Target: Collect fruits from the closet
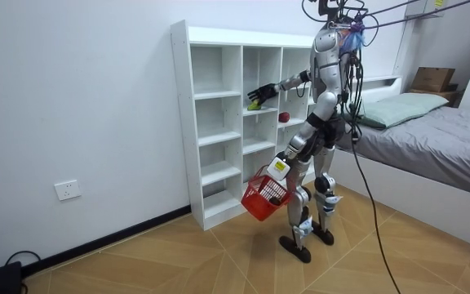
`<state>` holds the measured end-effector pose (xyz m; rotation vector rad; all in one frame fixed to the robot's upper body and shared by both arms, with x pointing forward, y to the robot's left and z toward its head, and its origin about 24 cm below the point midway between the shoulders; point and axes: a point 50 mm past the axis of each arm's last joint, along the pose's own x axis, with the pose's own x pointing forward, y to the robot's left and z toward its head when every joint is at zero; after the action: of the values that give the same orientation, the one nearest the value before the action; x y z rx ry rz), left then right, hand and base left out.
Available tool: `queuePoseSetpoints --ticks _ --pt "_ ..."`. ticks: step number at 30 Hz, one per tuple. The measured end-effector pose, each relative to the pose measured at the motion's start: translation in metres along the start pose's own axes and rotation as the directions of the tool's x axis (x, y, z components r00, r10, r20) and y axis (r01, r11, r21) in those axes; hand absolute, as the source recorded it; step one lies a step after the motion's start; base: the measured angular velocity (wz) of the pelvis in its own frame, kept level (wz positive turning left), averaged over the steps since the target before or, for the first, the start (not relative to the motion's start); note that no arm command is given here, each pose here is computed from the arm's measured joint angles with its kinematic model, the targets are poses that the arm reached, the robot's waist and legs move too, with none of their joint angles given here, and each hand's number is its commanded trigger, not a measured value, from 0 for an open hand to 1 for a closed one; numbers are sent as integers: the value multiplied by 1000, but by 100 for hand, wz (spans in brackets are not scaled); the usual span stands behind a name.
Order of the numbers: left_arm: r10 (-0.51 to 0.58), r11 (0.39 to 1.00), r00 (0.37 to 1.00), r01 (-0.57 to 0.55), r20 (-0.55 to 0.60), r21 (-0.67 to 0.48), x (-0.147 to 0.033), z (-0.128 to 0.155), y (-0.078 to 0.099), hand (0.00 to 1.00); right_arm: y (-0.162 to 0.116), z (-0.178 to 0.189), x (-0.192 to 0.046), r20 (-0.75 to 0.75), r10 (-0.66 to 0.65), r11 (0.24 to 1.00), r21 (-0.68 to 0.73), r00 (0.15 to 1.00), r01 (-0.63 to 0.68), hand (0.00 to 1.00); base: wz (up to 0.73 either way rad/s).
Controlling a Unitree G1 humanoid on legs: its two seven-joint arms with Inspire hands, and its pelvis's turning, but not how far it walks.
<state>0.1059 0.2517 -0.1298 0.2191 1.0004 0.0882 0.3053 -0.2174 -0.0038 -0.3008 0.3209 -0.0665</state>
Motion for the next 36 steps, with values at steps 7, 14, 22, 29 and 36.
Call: queuePoseSetpoints --ticks 7,14,22,29,36 --pt "4 999 1000 -4 2 43 0 1 0 100 0 1 0 4 -6 1000 -6 1000 6 0 3" --pt "-8 995 1000 7 8 100 2 5 -6 100 -2 5 2 20 -37 999 -14 999 37 0 0" --pt "-19 995 1000 17 22 96 4 10 -10 100 -5 8 6 24 -54 997 -48 998 56 0 0" --pt "-15 995 1000 12 25 95 4 11 -12 100 -6 9 7 26 -59 997 -56 998 61 0 0" --pt "-15 993 999 11 35 115 5 13 -13 100 -5 11 7 46 -49 990 -132 998 55 0 0"
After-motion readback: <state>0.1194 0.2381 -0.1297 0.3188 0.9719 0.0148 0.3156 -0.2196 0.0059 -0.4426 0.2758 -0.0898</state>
